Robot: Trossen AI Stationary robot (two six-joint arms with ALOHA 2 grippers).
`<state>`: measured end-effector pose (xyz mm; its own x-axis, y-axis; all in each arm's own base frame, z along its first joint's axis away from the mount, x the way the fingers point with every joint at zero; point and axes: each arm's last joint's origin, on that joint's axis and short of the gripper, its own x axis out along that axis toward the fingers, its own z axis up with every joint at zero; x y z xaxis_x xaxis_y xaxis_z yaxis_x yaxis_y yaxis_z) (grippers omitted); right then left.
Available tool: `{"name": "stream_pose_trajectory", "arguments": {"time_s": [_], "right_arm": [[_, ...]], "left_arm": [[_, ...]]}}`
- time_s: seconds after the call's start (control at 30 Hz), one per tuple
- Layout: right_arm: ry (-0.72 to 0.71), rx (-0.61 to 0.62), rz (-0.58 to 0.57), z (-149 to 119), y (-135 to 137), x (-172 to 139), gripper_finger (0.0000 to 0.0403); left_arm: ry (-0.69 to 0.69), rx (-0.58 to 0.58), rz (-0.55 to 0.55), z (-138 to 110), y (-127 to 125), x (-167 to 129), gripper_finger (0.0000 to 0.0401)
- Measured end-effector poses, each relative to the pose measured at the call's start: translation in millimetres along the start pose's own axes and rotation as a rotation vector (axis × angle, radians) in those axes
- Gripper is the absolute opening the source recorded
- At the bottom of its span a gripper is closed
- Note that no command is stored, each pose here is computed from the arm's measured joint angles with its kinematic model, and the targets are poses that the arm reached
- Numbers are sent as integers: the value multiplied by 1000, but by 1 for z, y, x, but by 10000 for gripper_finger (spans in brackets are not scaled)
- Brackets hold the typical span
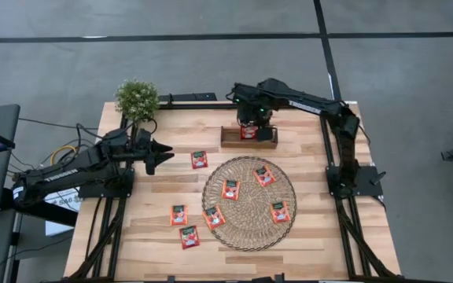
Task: Pick & Place Tea
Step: Put the bottom right red tea bag into the middle section of the wooden organizer
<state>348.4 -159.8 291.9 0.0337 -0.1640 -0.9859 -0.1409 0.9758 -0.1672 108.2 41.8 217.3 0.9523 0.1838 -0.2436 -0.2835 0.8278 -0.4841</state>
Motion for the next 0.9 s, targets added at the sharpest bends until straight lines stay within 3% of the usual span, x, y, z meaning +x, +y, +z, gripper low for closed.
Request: {"name": "stream_pose_trajectory", "arguments": {"time_s": [0.9], "right_arm": [[59,2,38,6,-6,57,0]], "left_arm": [[17,0,9,-1,1,3,182]]}}
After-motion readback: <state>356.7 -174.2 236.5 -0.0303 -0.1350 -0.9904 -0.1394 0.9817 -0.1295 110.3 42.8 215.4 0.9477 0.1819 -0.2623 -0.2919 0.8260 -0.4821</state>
